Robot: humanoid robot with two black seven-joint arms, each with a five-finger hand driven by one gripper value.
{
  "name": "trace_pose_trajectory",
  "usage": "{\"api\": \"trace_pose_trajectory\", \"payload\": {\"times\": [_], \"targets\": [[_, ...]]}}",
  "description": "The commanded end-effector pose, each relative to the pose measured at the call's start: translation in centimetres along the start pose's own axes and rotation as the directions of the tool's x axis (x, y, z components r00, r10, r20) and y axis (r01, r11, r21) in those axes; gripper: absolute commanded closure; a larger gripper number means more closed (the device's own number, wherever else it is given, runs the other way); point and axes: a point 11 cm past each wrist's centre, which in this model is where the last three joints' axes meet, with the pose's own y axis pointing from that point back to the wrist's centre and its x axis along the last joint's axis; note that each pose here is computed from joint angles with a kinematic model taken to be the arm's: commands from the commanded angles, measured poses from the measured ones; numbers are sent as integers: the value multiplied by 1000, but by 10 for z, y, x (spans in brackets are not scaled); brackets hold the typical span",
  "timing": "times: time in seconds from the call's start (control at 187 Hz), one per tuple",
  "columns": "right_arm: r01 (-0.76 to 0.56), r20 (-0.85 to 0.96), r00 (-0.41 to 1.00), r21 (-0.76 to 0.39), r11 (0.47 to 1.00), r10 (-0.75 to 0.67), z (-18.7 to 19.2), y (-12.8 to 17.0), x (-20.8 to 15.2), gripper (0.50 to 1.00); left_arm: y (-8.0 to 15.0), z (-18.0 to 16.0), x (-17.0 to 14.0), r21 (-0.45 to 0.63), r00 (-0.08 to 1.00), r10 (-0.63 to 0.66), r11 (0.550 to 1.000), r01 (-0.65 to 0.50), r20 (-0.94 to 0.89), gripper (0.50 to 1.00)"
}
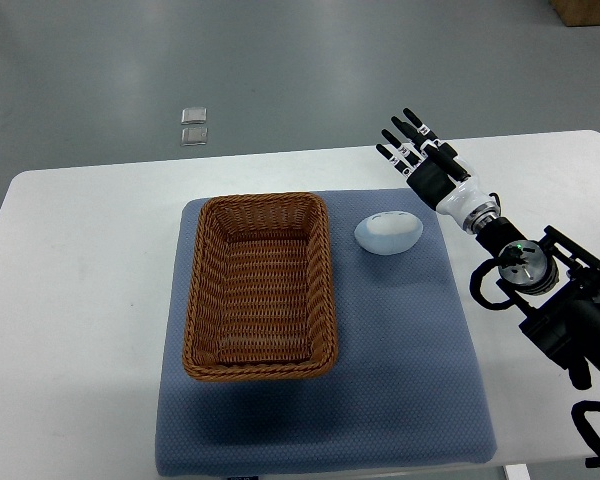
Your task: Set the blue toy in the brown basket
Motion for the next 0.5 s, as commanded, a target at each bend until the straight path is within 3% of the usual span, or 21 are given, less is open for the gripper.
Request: {"api": "trace_pose_trajectory", "payload": {"times": [0.0, 0.267, 0.496], "targets": [[-1, -2, 1000, -1, 1000, 1, 0, 0, 0, 589, 0, 0, 0, 0, 1000, -1, 1000, 1, -1, 500], [16, -36, 999, -22, 1000, -17, -1, 0, -2, 589, 0, 0, -1, -1, 1000, -2, 1000, 2, -1, 500], [54, -316, 944, -144, 988, -97, -29, -10, -18, 589, 0, 0, -3, -1, 1000, -10, 1000, 10, 3, 500]]}}
